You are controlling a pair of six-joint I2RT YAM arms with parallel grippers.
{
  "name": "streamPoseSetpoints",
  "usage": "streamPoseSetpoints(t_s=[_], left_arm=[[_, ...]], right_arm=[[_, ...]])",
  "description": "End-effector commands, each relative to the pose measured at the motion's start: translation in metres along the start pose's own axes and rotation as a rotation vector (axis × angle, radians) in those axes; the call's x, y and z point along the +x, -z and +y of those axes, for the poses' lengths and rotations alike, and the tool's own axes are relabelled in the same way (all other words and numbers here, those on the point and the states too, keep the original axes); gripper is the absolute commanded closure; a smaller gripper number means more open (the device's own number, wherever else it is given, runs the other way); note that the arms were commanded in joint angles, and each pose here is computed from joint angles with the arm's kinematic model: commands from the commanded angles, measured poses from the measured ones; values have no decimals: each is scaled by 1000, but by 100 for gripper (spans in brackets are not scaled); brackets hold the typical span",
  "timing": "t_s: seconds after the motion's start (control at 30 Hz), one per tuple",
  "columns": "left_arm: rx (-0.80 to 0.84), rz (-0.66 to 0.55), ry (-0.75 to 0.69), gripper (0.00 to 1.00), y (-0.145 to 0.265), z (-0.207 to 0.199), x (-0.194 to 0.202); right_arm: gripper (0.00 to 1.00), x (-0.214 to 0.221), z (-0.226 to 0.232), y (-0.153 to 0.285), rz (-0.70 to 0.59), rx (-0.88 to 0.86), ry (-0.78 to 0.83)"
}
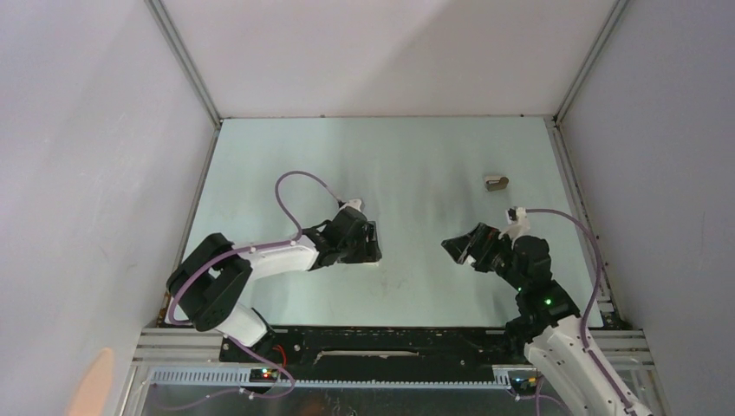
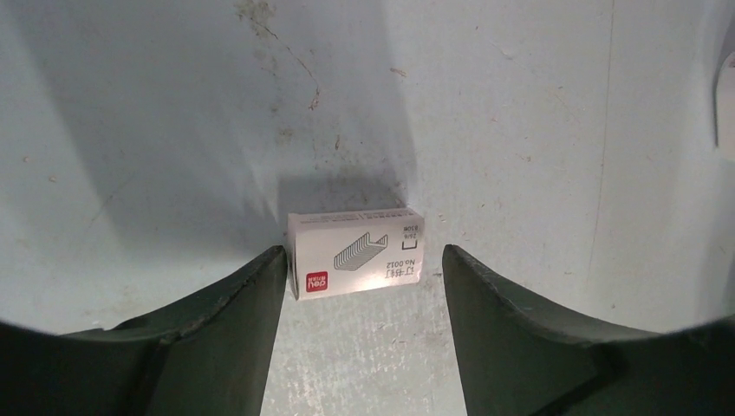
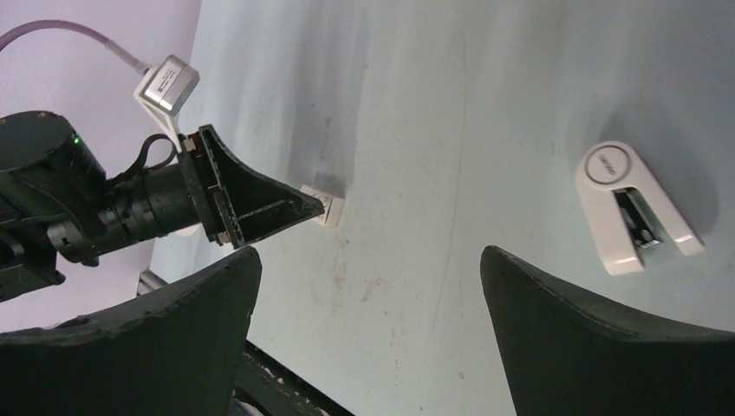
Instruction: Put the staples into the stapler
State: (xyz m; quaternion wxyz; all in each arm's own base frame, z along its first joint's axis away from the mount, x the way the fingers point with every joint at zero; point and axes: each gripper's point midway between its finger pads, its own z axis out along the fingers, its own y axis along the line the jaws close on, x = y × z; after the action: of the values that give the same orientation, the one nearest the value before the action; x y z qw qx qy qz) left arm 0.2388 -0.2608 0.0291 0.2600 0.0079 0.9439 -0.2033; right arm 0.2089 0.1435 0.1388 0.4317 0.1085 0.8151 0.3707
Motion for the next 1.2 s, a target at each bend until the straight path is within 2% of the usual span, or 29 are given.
streamPoseSetpoints(t_s=[0.0, 0.3, 0.5, 0.83, 1.07, 1.17], left_arm=[[110, -45, 54, 30, 6, -20, -15], [337, -7, 158, 34, 15, -53, -1], [416, -3, 202, 34, 18, -62, 3], [367, -109, 120, 32, 31, -41, -8], [361, -95, 205, 35, 18, -33, -6], [363, -82, 247, 37, 12, -29, -4]], right_arm=[[0, -11, 23, -12, -37, -86, 12], [0, 6, 34, -36, 30, -116, 30], [0, 16, 31, -46, 79, -97, 40], [0, 16, 33, -47, 86, -136, 112], [0, 29, 35, -60, 167, -178, 88], [4, 37, 37, -66, 208, -199, 81]])
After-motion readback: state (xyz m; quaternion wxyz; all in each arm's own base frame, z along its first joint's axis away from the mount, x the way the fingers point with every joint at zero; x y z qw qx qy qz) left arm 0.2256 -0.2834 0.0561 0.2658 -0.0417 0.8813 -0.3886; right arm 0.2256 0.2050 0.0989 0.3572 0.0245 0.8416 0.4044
